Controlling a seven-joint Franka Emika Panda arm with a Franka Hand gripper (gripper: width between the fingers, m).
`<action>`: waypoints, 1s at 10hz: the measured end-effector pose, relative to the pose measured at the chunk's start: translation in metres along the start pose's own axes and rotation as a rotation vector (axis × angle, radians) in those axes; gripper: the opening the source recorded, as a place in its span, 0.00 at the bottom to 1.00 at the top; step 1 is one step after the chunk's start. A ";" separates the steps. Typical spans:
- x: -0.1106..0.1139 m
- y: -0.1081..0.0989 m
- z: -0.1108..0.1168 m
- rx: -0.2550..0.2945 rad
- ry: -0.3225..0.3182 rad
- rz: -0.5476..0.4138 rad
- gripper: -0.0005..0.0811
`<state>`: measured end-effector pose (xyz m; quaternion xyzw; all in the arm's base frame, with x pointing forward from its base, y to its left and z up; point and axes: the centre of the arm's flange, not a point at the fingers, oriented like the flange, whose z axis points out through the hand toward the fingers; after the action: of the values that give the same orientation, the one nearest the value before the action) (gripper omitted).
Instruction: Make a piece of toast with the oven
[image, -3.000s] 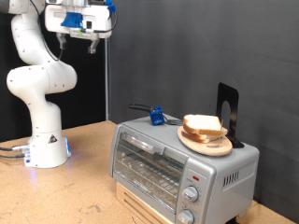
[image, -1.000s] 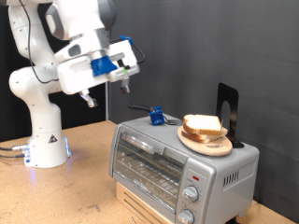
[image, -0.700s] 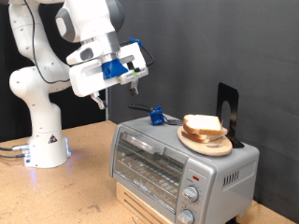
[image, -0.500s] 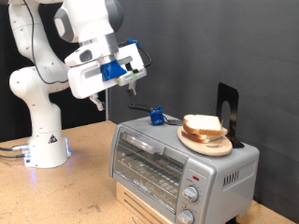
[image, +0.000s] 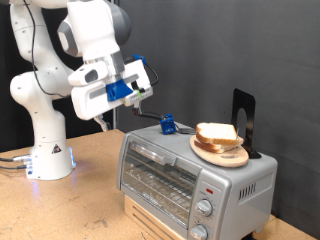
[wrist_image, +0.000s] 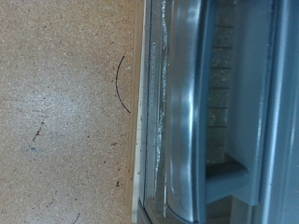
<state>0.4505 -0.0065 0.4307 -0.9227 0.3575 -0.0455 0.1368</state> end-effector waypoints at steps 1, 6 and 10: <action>-0.002 -0.001 0.009 -0.006 0.013 -0.001 1.00; -0.008 0.006 0.060 -0.049 0.039 -0.008 1.00; -0.005 0.010 0.067 -0.044 0.055 -0.002 1.00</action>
<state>0.4529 0.0047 0.3640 -0.9242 0.3613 -0.0630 0.1065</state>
